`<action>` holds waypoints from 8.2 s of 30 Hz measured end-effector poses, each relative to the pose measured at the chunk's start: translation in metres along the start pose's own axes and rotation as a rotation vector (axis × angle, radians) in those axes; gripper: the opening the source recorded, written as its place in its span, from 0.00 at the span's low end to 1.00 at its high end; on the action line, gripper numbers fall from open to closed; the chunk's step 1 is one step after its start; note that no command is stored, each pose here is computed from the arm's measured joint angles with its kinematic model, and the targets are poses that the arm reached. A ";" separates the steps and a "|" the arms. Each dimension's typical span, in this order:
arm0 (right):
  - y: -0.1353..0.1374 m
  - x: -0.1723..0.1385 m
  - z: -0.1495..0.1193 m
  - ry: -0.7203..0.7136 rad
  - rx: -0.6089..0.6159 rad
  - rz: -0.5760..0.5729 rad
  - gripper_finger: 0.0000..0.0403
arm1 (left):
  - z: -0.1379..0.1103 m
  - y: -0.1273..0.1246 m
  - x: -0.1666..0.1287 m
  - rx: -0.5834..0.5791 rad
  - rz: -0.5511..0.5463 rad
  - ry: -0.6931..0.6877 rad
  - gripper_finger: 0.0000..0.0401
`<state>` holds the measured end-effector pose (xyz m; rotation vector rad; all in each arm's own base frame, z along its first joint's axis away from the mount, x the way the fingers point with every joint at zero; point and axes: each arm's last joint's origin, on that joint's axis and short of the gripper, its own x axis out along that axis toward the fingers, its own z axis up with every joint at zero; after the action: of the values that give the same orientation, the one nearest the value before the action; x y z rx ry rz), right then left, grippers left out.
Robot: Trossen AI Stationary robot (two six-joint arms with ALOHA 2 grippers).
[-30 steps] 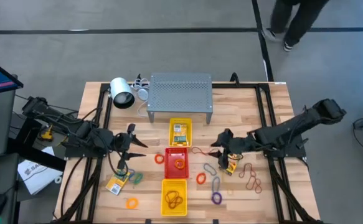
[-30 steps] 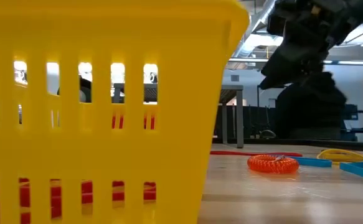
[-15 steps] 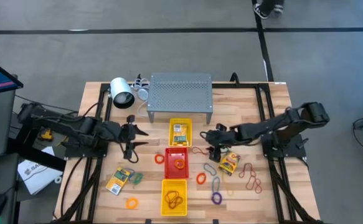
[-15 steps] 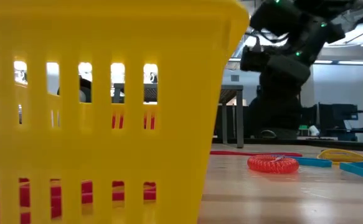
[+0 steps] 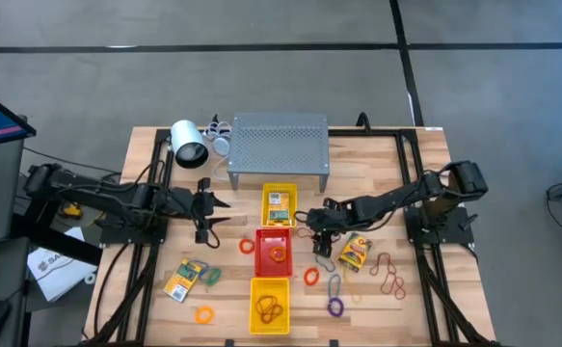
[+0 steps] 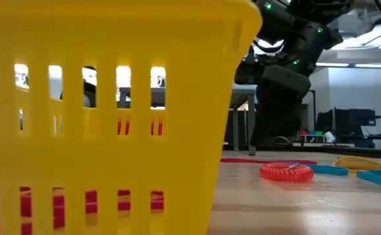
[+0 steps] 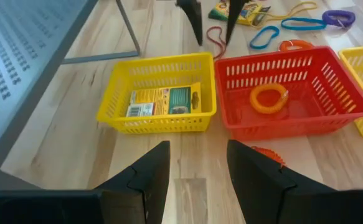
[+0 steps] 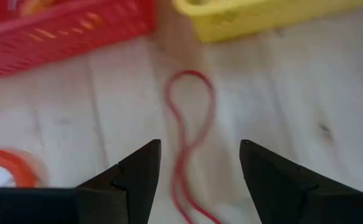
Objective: Pick & Place Office Desk Supplies
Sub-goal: Put the red rubber band into the bottom yellow bin
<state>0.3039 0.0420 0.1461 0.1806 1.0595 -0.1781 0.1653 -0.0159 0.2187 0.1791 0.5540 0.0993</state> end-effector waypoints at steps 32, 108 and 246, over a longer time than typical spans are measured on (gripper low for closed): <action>0.011 0.008 -0.007 0.036 0.023 -0.048 0.53 | 0.002 0.000 0.000 0.003 -0.002 -0.022 0.38; 0.029 -0.042 0.047 0.262 -0.156 -0.297 0.00 | 0.003 0.000 0.000 0.000 0.000 -0.036 0.38; 0.203 0.009 0.084 -0.003 -0.065 0.464 0.47 | 0.024 -0.029 -0.012 -0.137 -0.560 -0.230 0.38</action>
<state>0.4258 0.2190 0.1911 0.3612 0.9924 0.2745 0.1692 -0.0489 0.2390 -0.1016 0.3497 -0.4224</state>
